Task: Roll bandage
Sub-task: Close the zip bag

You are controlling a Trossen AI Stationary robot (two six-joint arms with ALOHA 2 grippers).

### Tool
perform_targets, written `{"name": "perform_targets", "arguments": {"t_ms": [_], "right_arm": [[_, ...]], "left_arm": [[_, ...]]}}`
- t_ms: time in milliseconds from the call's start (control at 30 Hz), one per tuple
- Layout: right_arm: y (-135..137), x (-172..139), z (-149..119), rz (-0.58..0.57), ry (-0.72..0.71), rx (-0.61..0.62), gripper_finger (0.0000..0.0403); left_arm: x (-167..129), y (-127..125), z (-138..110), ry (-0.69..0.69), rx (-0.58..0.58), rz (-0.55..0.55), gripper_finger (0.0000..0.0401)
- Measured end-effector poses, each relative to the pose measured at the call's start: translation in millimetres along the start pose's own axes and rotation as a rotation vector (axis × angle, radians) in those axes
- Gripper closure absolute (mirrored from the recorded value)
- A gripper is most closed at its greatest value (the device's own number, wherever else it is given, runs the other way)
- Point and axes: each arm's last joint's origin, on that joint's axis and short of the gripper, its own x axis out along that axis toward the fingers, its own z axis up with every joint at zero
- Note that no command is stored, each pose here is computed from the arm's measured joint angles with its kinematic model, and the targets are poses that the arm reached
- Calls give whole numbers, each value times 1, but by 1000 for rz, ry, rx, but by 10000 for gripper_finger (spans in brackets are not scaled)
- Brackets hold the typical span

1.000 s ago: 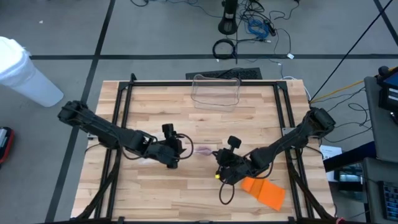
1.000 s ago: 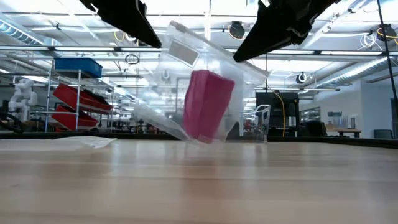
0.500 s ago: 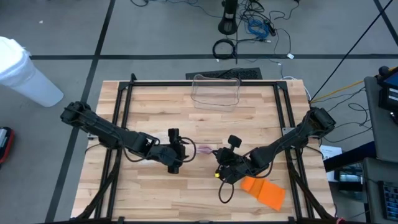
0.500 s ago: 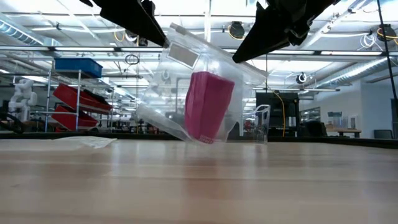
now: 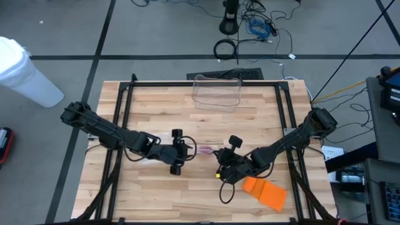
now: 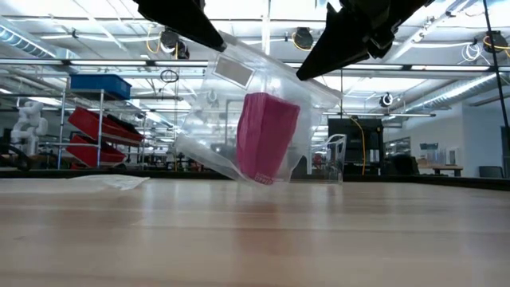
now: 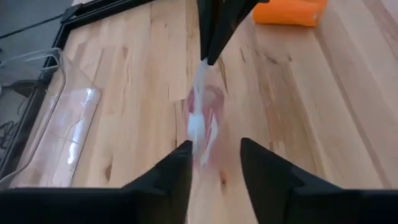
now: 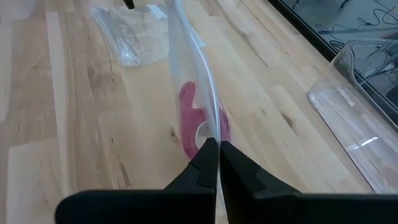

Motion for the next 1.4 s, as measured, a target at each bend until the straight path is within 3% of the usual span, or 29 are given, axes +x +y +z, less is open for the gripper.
{"name": "perform_targets", "arguments": {"t_ms": [233, 900, 1233, 1400], "right_arm": [[1, 0, 1, 4, -7, 7, 403], [2, 0, 2, 13, -19, -3, 403], [0, 0, 1, 5, -7, -18, 403], [-2, 1, 0, -7, 9, -6, 403]], "left_arm": [[5, 4, -8, 29, -8, 14, 316], [31, 3, -14, 52, 34, 37, 326], [30, 3, -13, 46, 35, 39, 392], [30, 3, -13, 47, 36, 39, 398]]}}
